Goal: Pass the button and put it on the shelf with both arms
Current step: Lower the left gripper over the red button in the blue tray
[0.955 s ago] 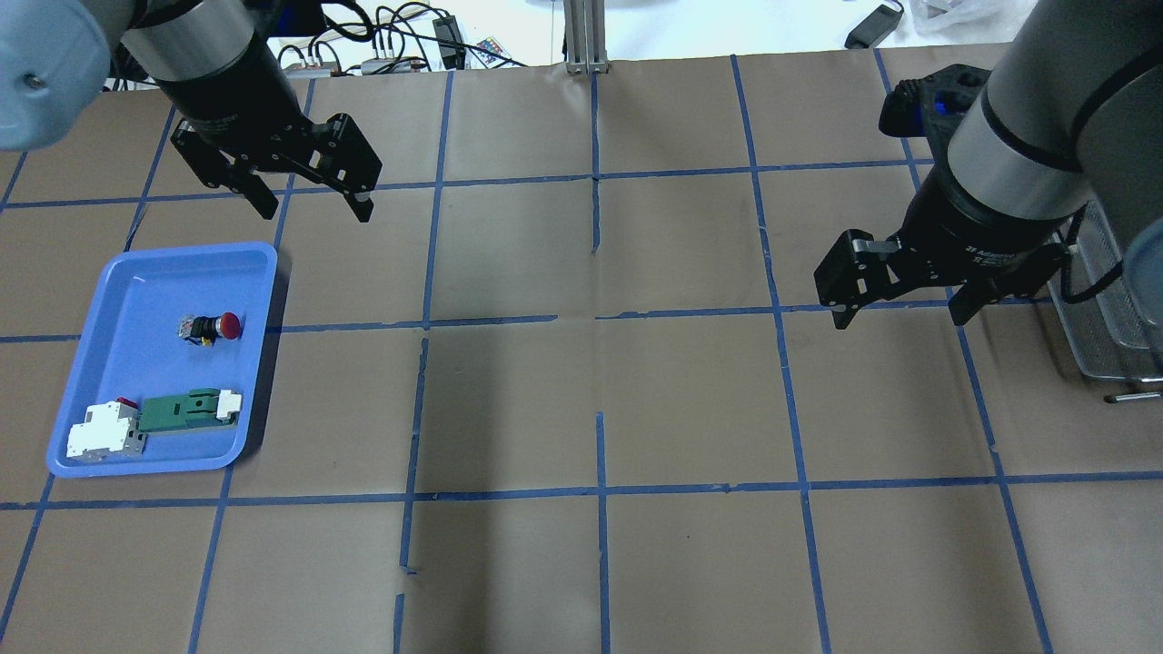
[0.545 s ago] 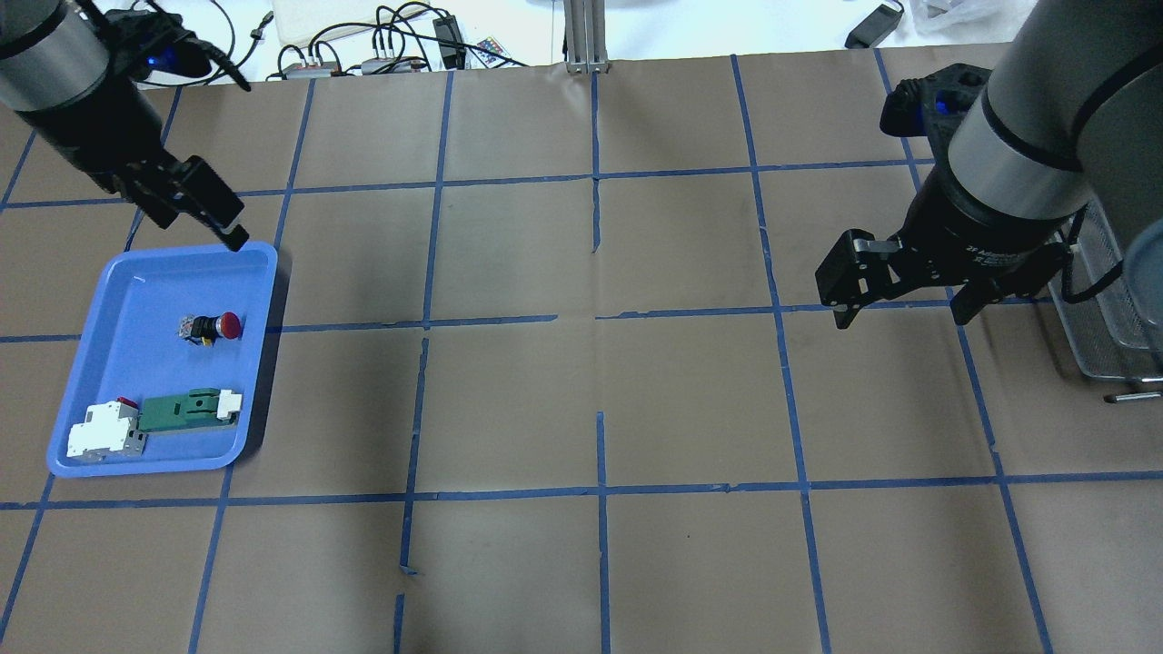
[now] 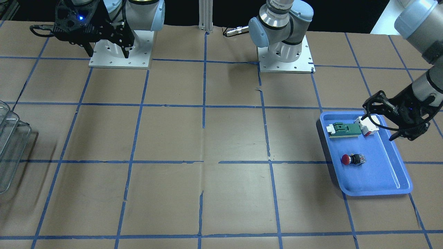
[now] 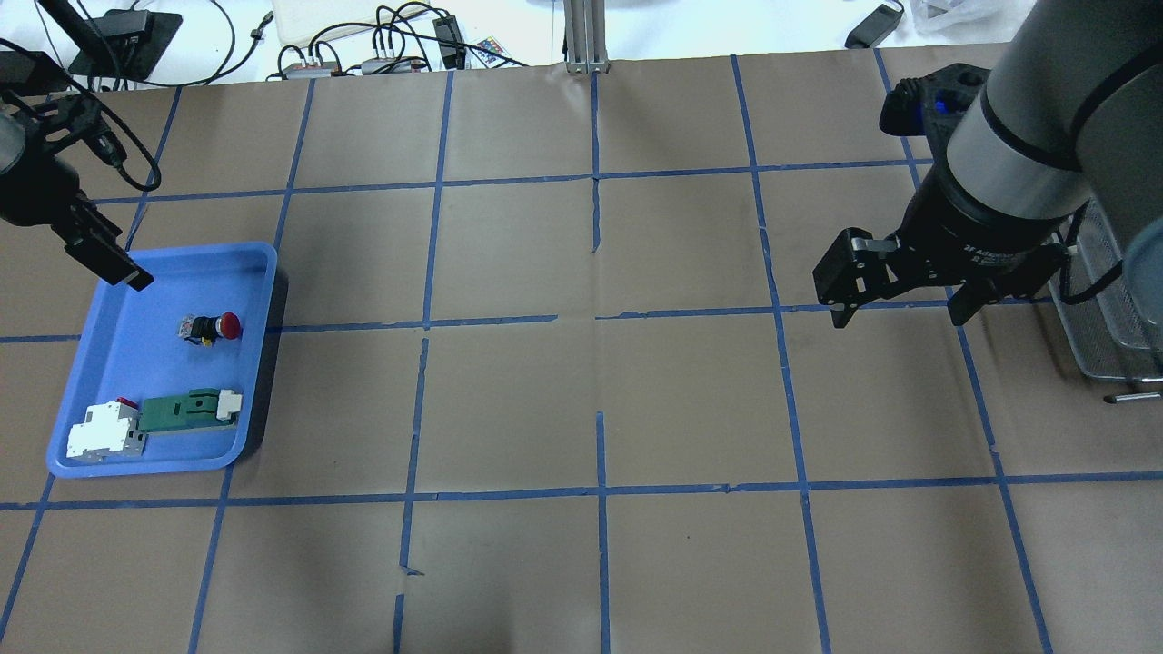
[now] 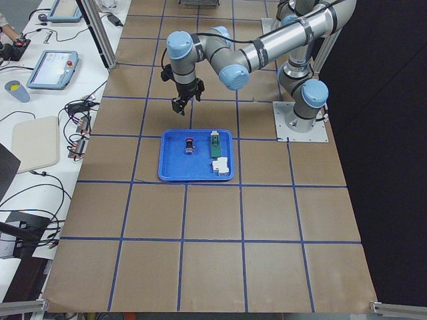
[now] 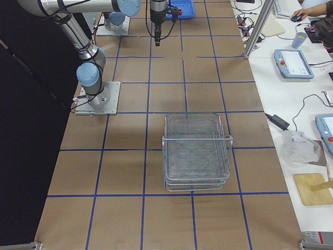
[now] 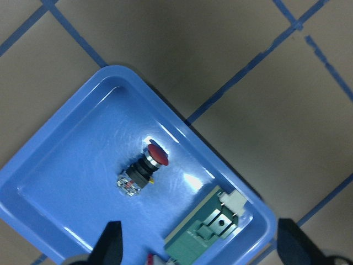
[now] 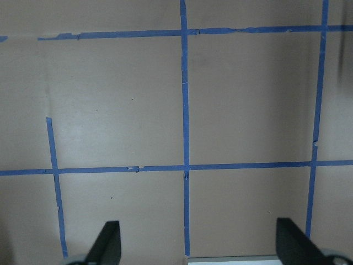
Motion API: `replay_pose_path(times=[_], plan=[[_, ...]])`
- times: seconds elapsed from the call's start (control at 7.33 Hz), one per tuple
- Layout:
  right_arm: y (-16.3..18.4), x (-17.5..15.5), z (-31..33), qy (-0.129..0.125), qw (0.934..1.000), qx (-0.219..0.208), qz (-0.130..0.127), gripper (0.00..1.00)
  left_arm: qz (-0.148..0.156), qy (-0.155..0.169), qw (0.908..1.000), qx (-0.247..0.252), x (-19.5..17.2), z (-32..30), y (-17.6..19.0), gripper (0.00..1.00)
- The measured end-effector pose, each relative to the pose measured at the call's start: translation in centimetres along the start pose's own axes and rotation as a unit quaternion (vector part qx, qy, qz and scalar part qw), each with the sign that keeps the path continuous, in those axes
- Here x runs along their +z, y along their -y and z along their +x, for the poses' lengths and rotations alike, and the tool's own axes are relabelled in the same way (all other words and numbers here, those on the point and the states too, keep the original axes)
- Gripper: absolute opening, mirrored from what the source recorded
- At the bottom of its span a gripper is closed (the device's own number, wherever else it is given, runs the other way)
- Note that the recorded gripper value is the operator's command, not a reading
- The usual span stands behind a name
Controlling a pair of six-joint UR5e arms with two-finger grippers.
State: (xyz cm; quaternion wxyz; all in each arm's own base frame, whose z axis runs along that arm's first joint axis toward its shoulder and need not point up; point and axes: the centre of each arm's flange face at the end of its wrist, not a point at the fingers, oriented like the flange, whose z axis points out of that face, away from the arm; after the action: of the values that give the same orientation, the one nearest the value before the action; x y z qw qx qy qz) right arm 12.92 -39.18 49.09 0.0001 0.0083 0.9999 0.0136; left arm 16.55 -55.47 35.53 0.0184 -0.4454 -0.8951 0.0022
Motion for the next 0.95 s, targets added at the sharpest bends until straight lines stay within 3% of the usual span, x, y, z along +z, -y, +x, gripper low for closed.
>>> replay_pose_path(times=[0.27,0.41,0.55,0.68,0.95], plan=[[0.8,-0.3,-0.6,0.029,0.9991,-0.022,0.023,1.0,0.0,0.009,0.9915,0.13,4.3,-3.1,-2.4,1.0],[1.4,-0.4,-0.9,0.048,0.9956,-0.071,0.038,1.0,-0.001,0.015,0.9806,0.195,6.8,-3.5,-2.9,1.0],[1.8,-0.3,-1.3,0.067,0.9875,-0.133,0.051,1.0,-0.003,0.03,0.9688,0.246,9.6,-3.1,-3.1,1.0],[2.5,-0.2,-2.0,0.097,0.974,-0.193,0.068,1.0,-0.006,0.037,0.9606,0.276,12.3,-2.2,-3.3,1.0],[4.6,-0.2,-2.6,0.122,0.9332,-0.313,0.127,1.0,-0.002,0.032,0.9548,0.296,15.7,-1.1,-3.4,1.0]])
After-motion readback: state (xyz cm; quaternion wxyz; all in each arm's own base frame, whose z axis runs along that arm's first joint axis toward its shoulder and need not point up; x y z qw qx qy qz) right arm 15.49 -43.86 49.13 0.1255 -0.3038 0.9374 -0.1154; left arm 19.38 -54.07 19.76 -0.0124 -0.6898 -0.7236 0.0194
